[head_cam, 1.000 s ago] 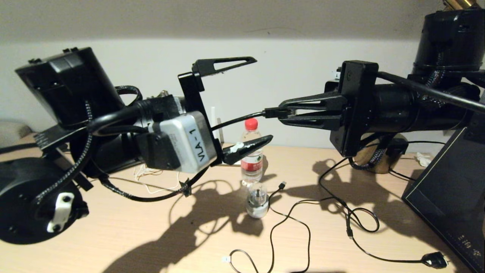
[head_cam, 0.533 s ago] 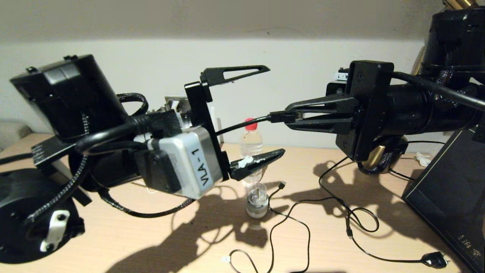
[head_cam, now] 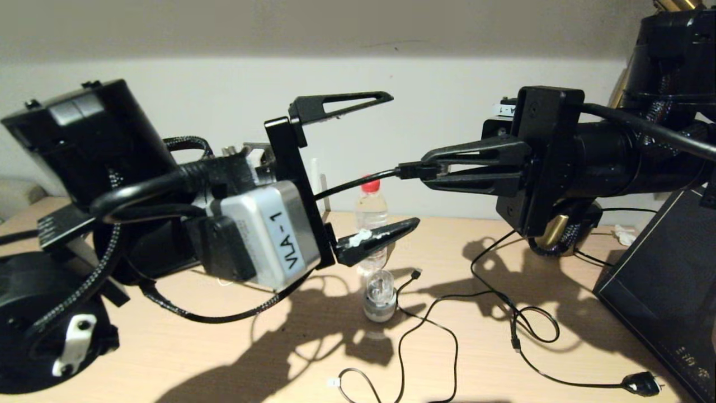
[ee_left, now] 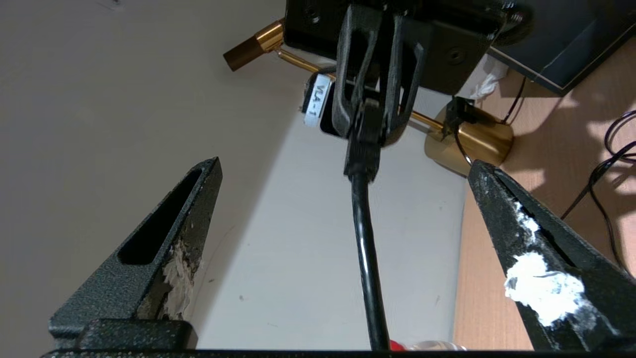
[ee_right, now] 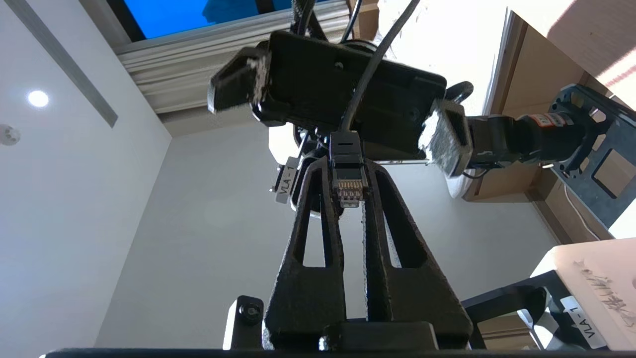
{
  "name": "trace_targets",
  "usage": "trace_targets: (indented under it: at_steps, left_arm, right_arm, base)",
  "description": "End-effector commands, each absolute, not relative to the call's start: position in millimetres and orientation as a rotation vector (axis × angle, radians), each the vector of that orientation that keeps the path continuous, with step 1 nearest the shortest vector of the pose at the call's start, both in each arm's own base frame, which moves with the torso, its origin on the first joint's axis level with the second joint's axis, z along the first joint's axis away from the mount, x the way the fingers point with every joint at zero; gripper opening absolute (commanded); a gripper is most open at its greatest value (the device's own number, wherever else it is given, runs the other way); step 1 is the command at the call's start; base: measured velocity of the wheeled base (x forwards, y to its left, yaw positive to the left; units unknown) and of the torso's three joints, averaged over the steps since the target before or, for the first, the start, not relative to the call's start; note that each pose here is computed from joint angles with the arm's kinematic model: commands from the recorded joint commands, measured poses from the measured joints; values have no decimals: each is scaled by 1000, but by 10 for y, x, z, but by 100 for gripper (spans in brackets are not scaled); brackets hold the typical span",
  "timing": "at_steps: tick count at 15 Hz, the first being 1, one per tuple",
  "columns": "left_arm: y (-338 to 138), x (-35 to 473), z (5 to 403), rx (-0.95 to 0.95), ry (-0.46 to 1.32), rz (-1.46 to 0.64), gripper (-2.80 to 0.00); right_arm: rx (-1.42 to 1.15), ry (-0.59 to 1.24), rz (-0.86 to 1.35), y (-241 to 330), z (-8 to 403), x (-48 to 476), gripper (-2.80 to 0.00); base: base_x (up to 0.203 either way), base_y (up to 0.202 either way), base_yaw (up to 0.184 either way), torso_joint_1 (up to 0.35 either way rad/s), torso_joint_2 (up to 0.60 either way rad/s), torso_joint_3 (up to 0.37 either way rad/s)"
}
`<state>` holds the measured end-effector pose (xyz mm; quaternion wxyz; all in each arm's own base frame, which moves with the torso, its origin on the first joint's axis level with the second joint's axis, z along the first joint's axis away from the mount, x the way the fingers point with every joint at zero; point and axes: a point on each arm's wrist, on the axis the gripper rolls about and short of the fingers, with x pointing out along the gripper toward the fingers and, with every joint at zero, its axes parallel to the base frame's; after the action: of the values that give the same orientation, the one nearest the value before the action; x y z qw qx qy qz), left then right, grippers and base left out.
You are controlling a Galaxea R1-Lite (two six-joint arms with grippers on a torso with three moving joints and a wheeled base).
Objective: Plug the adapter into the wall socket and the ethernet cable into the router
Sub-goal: Hand it to the other hand
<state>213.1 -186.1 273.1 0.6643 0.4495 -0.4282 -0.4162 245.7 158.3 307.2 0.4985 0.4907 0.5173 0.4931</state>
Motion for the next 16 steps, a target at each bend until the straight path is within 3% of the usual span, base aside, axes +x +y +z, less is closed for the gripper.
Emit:
trace_targets:
  at_steps: [1,5,6,16]
  left_arm:
    - [-1838,2103,2740,1020,-978,-936,0]
    - [-1836,2094,2748,1018,-981,-936,0]
    - [-1837,2093,2749,1017,-981,-936,-280]
    - [-1923,2049,2688,997,-966,-966,-280]
  right_arm:
    - [1191,1264,1194,1589,3066,2463,-280]
    - [1191,1264,1191,1596,3054,2476,-280]
    - [1191,1264,1191,1596,3051,2476,-280]
    - [1193,1272,1186,1616,3024,2512,-280]
  base:
    - [0,0,0,0,0,0]
    - [0,0,0,0,0,0]
    - [0,0,0,0,0,0]
    - [0,0,0,0,0,0]
